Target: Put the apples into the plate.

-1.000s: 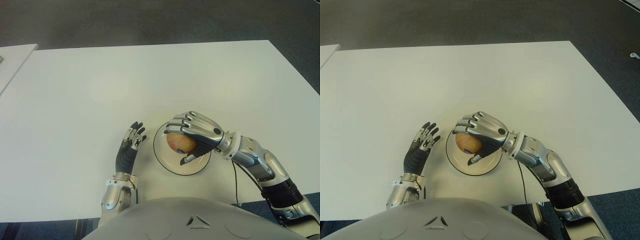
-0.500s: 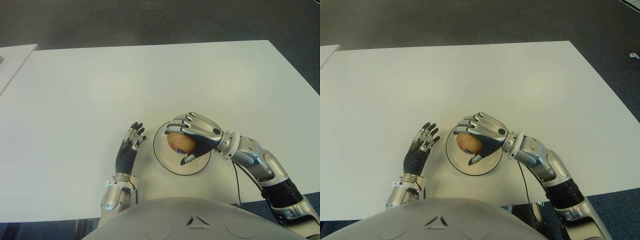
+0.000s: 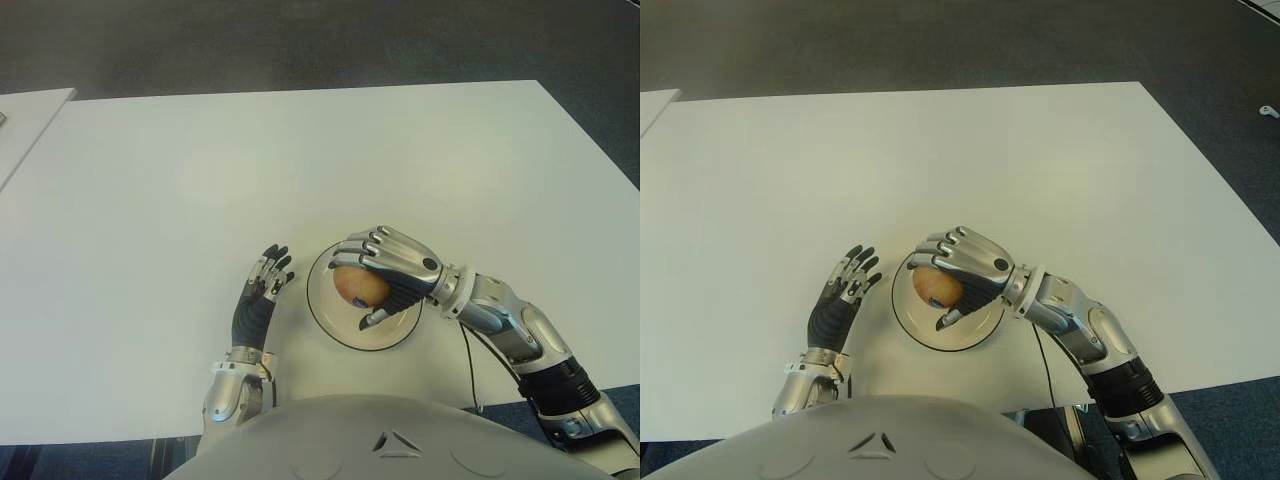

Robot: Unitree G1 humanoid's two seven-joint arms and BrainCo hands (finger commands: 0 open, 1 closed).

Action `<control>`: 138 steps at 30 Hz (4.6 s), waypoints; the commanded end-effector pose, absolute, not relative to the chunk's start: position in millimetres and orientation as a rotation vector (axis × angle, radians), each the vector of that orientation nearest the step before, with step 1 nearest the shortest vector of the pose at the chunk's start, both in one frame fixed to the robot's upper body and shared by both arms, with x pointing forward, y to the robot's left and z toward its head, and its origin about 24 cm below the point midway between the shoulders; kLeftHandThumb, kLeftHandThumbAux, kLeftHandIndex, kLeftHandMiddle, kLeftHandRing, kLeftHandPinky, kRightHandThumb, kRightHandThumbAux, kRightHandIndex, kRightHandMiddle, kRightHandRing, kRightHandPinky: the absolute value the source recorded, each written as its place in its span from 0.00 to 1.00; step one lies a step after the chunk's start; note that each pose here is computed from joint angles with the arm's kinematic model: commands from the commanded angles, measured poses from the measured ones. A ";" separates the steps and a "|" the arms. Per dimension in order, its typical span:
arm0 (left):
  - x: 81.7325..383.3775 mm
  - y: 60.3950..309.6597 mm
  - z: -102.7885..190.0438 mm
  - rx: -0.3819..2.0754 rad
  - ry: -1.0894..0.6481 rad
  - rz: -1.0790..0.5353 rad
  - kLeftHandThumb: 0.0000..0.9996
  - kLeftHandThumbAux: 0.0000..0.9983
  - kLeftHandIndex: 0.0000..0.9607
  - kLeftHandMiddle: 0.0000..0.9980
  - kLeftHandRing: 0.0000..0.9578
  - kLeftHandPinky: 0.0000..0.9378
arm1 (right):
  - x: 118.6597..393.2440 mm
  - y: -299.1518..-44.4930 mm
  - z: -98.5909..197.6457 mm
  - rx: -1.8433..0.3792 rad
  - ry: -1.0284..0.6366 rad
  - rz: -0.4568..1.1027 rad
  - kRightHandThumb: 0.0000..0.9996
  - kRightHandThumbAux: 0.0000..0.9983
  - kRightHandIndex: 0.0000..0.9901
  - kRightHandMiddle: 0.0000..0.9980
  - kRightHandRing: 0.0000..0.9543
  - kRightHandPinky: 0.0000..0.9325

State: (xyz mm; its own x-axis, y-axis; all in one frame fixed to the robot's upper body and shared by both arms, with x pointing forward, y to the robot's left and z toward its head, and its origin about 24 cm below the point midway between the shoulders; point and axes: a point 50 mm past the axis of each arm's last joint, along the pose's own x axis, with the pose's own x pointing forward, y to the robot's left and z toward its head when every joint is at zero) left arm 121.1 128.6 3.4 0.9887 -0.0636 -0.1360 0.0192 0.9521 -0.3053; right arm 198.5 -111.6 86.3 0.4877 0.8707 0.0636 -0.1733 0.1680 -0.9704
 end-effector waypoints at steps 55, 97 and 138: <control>121.1 127.0 7.3 -0.276 0.130 -0.032 0.20 0.55 0.12 0.13 0.14 0.19 | 195.5 -113.3 81.1 -1.209 -0.624 0.925 0.03 0.46 0.01 0.06 0.00 0.00; 112.1 122.9 7.8 -0.328 0.152 -0.027 0.19 0.51 0.13 0.13 0.12 0.18 | 213.4 -162.0 82.3 -0.090 -0.026 0.330 0.28 0.57 0.13 0.17 0.16 0.15; 90.5 141.7 13.8 -0.361 0.164 0.010 0.24 0.51 0.15 0.13 0.13 0.21 | 145.8 -211.4 17.0 0.096 0.093 0.008 0.33 0.59 0.17 0.21 0.18 0.20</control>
State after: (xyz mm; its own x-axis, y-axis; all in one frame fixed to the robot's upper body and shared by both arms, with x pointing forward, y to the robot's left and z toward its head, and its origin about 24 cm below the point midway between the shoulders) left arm 92.7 138.6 13.5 0.9873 -0.0204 -0.1572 -0.0379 0.9326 -0.3590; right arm 150.4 -210.5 23.2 0.9969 0.0234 -0.0755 -0.0179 0.9972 0.0727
